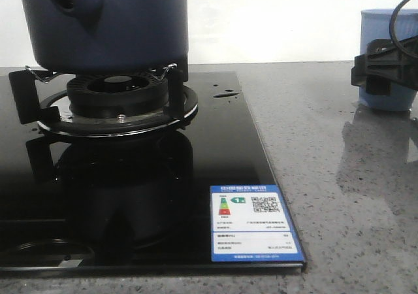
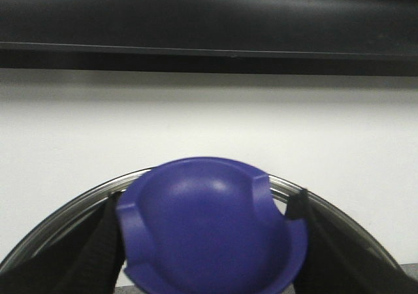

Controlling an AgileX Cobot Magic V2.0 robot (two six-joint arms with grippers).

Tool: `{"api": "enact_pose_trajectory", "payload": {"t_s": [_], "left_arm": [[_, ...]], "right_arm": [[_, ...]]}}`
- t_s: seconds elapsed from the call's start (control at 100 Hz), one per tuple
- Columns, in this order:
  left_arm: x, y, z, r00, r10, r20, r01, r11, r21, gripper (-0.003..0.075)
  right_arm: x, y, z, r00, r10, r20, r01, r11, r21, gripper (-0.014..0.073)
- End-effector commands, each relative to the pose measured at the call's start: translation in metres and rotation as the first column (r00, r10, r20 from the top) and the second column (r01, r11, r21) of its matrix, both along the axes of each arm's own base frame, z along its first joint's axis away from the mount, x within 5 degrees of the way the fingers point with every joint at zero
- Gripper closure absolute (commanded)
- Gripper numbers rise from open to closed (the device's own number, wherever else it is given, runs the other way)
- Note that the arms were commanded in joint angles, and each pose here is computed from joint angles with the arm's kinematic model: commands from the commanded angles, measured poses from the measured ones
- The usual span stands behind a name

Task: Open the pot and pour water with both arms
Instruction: 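Close the right gripper around the light blue ribbed cup, then lift the cup with the right gripper and carry it toward the pot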

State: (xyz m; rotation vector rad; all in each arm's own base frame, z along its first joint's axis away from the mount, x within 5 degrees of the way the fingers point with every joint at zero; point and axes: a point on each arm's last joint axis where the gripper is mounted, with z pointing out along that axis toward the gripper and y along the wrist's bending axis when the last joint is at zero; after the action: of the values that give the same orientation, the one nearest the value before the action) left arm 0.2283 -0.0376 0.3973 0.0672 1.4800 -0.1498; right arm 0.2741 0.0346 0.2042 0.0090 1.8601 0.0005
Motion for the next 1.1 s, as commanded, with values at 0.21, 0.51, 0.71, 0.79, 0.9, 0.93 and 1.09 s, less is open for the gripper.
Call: {"api": "enact_pose_trajectory", "payload": {"t_s": [0.21, 0.51, 0.71, 0.79, 0.9, 0.93, 1.09], "left_arm": [[-0.0090, 0.0047, 0.0266, 0.987, 0.030, 0.156, -0.026, 0.999, -0.029, 0.0380], [-0.0090, 0.0048, 0.0267, 0.987, 0.030, 0.158, -0.026, 0.999, -0.030, 0.0380], [-0.0090, 0.0048, 0.0267, 0.987, 0.030, 0.158, -0.026, 0.999, -0.030, 0.0380], [-0.0090, 0.0048, 0.0267, 0.987, 0.030, 0.158, -0.026, 0.999, -0.030, 0.0380], [-0.0090, 0.0048, 0.0267, 0.987, 0.030, 0.158, -0.026, 0.999, -0.030, 0.0380], [-0.0090, 0.0048, 0.0267, 0.987, 0.030, 0.158, -0.026, 0.999, -0.030, 0.0380], [-0.0090, 0.0048, 0.0267, 0.987, 0.030, 0.158, -0.026, 0.999, -0.030, 0.0380]], "right_arm": [[0.0048, -0.0012, 0.0225, 0.990, -0.011, 0.140, 0.011, 1.000, -0.003, -0.0052], [0.0067, -0.0027, 0.0251, 0.982, -0.024, 0.189, 0.026, 1.000, -0.007, -0.0046], [0.0087, -0.0028, 0.0220, 0.981, -0.028, 0.194, 0.031, 0.999, -0.011, -0.0045], [0.0087, -0.0028, 0.0220, 0.981, -0.028, 0.194, 0.031, 0.999, -0.011, -0.0043], [0.0087, -0.0028, 0.0220, 0.981, -0.028, 0.194, 0.031, 0.999, -0.011, 0.0015], [0.0087, -0.0028, 0.0220, 0.981, -0.028, 0.194, 0.031, 0.999, -0.011, 0.0047], [0.0087, -0.0028, 0.0219, 0.981, -0.028, 0.192, 0.030, 0.999, -0.011, 0.0225]]}}
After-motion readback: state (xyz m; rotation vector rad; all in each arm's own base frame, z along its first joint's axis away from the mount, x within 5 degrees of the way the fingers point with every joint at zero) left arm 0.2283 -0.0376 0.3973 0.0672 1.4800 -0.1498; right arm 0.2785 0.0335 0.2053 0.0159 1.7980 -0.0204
